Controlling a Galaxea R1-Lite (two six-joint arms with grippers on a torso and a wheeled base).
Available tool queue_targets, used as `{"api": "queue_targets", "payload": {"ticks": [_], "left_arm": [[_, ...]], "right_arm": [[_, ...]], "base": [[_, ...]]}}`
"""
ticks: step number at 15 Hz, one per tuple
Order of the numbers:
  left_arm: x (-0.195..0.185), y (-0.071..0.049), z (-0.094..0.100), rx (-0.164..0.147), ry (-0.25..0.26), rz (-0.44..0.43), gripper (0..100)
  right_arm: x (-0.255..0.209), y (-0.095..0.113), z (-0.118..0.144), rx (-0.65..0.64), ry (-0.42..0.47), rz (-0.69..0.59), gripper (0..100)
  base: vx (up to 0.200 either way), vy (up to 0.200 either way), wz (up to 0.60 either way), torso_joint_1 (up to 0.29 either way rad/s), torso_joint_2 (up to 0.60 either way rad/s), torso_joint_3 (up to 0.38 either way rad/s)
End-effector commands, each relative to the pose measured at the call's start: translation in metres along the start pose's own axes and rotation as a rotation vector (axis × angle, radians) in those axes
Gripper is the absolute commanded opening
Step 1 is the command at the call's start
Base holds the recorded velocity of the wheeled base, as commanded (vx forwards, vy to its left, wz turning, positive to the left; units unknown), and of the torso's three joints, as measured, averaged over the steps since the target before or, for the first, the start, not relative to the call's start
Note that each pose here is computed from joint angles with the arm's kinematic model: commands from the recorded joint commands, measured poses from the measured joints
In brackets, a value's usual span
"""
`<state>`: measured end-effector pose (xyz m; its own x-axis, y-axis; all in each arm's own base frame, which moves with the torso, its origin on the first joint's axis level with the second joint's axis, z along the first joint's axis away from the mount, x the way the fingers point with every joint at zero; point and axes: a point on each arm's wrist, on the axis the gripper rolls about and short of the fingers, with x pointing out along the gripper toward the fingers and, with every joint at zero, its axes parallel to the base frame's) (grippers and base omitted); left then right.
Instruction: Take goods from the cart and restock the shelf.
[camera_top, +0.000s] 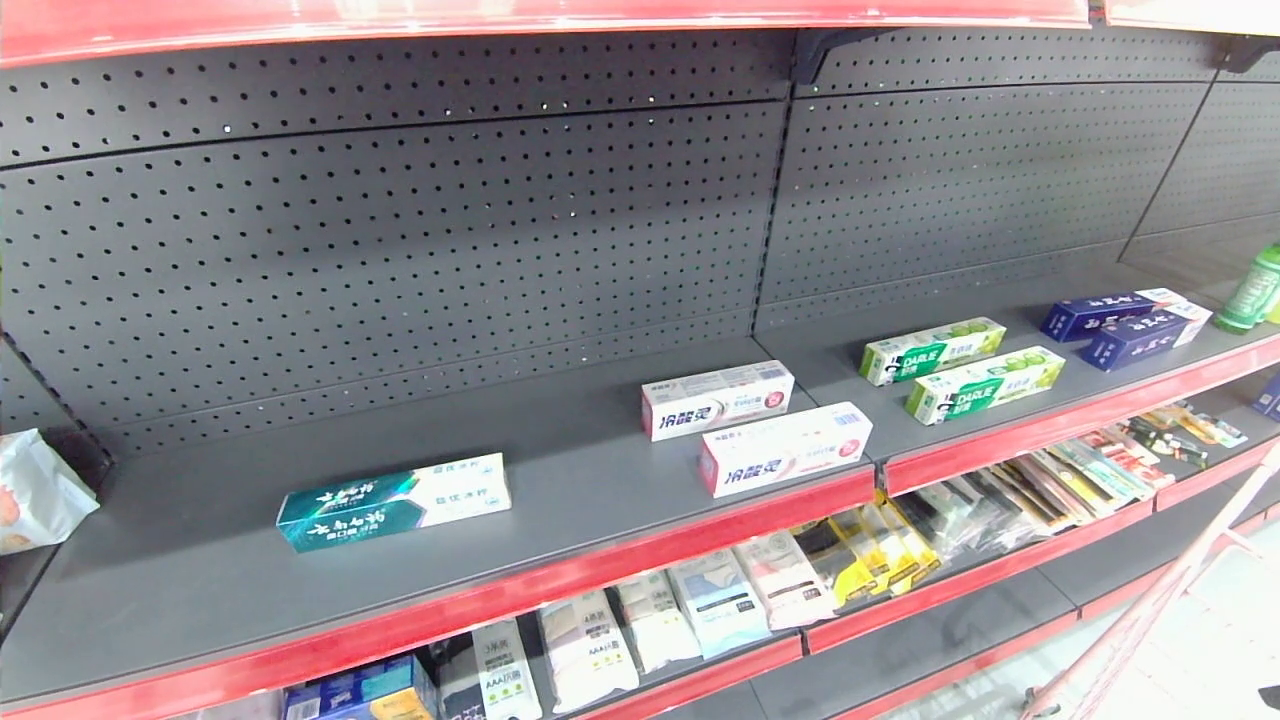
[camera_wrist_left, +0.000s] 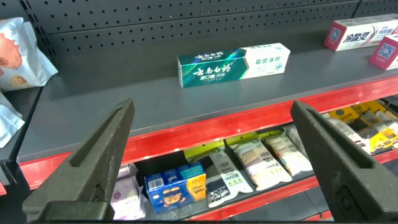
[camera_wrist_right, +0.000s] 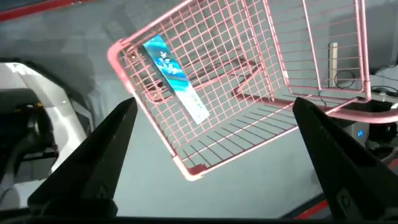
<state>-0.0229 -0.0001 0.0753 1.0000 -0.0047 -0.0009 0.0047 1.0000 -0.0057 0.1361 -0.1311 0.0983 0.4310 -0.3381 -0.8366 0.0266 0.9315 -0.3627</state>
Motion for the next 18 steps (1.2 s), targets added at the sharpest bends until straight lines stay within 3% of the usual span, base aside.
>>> {"api": "queue_targets", "payload": {"ticks": [1,3,7,10,15,18], "left_arm": [[0.000,0.000,0.000,0.000,0.001,0.000,100],[0.000,0.000,0.000,0.000,0.001,0.000,100],[0.000,0.000,0.000,0.000,0.001,0.000,100],[0.000,0.000,0.000,0.000,0.001,0.000,100],[0.000,0.000,0.000,0.000,0.001,0.000,100],[0.000,0.000,0.000,0.000,0.001,0.000,100]], "right_arm": [[0.052,0.007,-0.042,-0.004,0.145,0.137,100],[0.060,-0.001,-0.059,-0.097,0.148,0.186,100],[0.087,0.003,-0.067,-0.343,0.063,0.338,100],[0.106,-0.012,-0.061,-0.565,0.019,0.332,100],[0.117,-0.016,-0.061,-0.604,0.005,0.337,100],[0.121,-0.027,-0.057,-0.623,0.063,0.250,100]], "base": [[0.000,0.000,0.00,0.000,0.00,0.000],[0.000,0.000,0.00,0.000,0.00,0.000],[0.000,0.000,0.00,0.000,0.00,0.000],[0.000,0.000,0.00,0.000,0.00,0.000],[0.000,0.000,0.00,0.000,0.00,0.000],[0.000,0.000,0.00,0.000,0.00,0.000]]}}
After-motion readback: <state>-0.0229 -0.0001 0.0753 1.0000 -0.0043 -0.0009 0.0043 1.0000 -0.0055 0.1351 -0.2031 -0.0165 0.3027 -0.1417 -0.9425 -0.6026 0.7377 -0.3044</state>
